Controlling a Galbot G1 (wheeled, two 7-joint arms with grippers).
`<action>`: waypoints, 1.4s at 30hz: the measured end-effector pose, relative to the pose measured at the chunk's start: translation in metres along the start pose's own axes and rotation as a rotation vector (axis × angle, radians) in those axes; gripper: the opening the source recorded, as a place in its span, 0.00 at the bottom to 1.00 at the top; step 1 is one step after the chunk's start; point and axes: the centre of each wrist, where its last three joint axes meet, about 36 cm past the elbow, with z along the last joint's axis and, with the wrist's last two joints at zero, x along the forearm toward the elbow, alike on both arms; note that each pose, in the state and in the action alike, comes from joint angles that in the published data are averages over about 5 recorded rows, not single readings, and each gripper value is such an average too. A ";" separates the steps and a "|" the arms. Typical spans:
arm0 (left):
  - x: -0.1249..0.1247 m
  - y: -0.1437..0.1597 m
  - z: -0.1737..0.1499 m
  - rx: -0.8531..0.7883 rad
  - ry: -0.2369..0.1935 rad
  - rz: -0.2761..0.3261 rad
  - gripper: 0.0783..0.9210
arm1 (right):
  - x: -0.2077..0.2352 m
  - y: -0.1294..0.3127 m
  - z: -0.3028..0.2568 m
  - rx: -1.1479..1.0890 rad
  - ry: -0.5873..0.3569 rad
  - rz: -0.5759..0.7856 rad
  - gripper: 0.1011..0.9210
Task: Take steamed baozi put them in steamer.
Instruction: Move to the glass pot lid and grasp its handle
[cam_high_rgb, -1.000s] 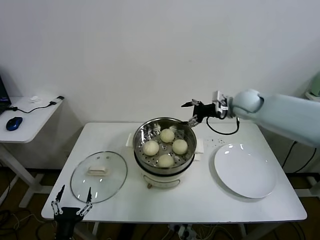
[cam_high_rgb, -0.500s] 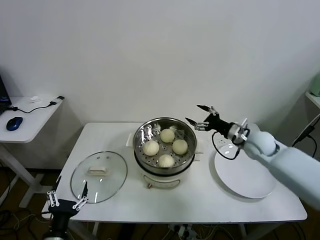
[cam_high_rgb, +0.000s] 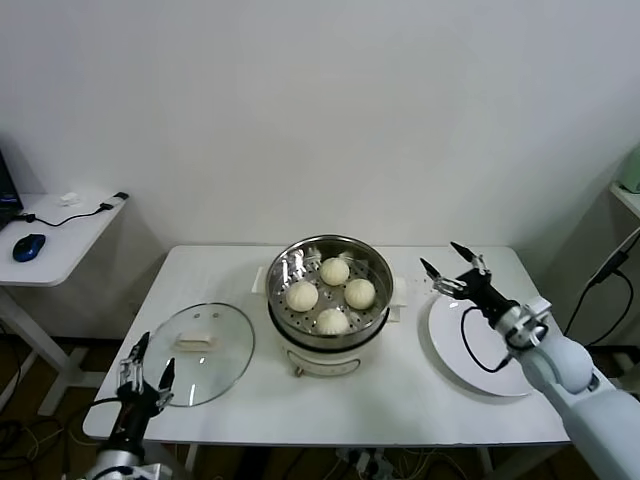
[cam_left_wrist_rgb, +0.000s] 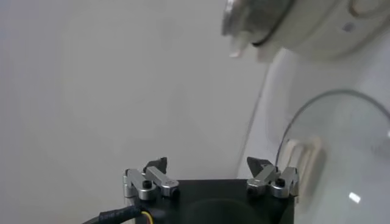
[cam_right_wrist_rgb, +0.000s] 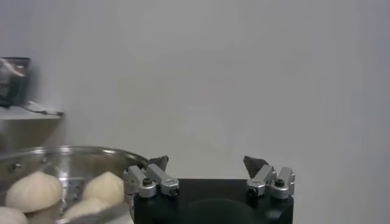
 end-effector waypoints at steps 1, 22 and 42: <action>-0.003 -0.003 0.001 -0.035 -0.004 0.002 0.88 | 0.006 0.000 0.004 -0.003 0.004 0.016 0.88; -0.089 -0.069 0.012 -0.301 -0.022 0.098 0.88 | 0.078 0.001 0.063 -0.011 0.096 0.181 0.88; -0.144 -0.084 0.009 -0.251 0.018 0.063 0.88 | 0.099 0.003 0.087 0.024 0.132 0.226 0.88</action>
